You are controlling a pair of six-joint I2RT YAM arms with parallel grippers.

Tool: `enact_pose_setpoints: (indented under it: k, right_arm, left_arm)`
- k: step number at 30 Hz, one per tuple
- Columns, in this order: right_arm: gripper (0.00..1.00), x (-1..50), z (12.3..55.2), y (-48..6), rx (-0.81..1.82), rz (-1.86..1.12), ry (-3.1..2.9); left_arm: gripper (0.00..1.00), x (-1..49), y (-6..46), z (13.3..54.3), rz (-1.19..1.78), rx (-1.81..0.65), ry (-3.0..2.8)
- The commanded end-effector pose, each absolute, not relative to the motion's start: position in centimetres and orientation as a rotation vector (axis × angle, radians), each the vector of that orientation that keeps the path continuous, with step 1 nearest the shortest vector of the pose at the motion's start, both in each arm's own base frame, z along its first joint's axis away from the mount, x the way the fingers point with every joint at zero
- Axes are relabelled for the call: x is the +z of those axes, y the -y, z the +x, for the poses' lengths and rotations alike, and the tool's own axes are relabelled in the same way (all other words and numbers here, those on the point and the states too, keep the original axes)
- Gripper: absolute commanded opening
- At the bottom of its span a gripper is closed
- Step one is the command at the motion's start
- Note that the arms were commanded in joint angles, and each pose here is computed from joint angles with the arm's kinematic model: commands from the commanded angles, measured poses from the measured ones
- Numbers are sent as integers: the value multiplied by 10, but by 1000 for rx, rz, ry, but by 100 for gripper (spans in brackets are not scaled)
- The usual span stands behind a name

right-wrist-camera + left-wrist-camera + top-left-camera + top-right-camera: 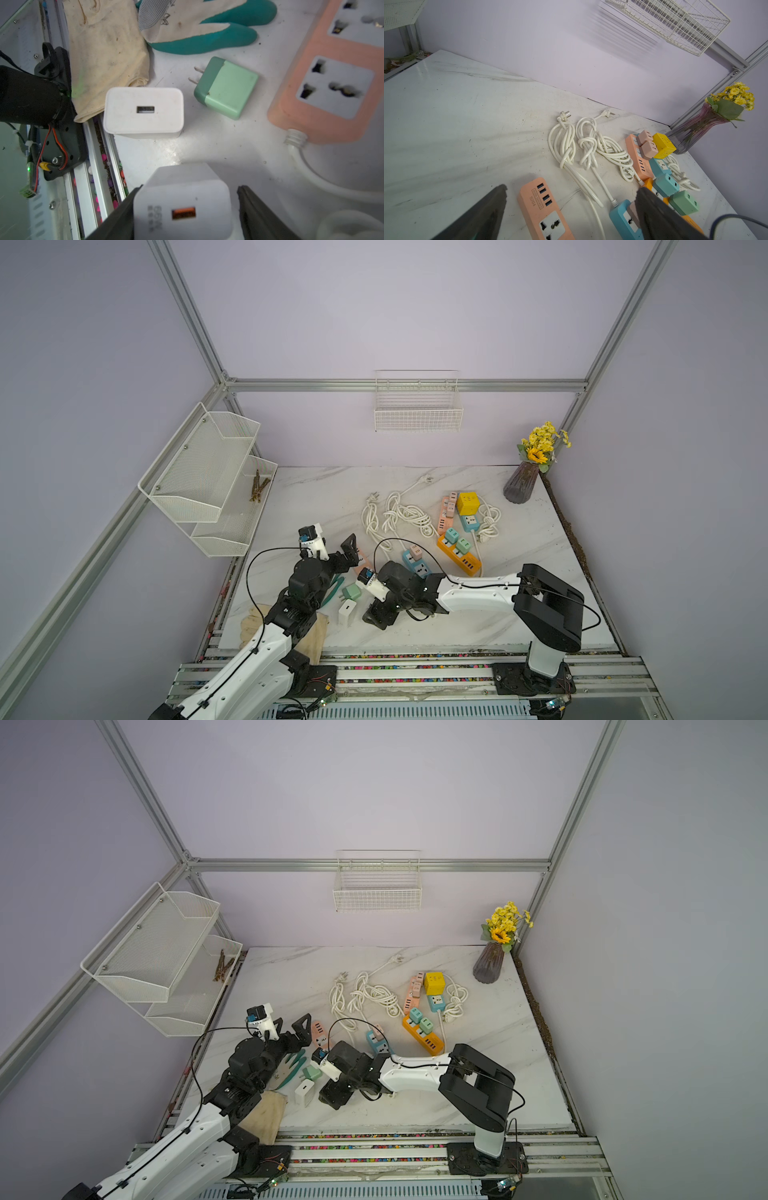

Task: Pull the plug off the socket
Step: Place the plug at the center of the board, then remove the plug from the socket.

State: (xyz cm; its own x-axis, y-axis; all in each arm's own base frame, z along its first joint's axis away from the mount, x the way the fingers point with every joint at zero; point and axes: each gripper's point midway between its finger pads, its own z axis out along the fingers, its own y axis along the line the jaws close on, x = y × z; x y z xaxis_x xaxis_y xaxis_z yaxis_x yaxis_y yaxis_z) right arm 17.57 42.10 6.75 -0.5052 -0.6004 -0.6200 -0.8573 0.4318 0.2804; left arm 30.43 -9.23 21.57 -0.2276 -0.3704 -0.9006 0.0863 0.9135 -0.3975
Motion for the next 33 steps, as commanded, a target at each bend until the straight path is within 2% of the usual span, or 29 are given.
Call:
enact_pose_setpoints:
  k: [1,8,17,21,33]
  right_arm:
    - [78,107,181,-420,828,-1163,-2150]
    - [76,180,183,-389,832,-1048,-1891]
    - [74,271,195,-278,792,-540,-1475]
    - [74,276,204,-257,837,-454,-1471]
    - [75,242,239,-258,851,-424,-1666]
  left_arm:
    - [100,224,94,306,-212,-459,-1715]
    - [100,225,101,307,-188,-493,-1716]
    - [99,223,129,312,-86,-611,-1734]
    - [100,219,149,314,-12,-688,-1761]
    - [100,213,179,318,82,-826,-1817]
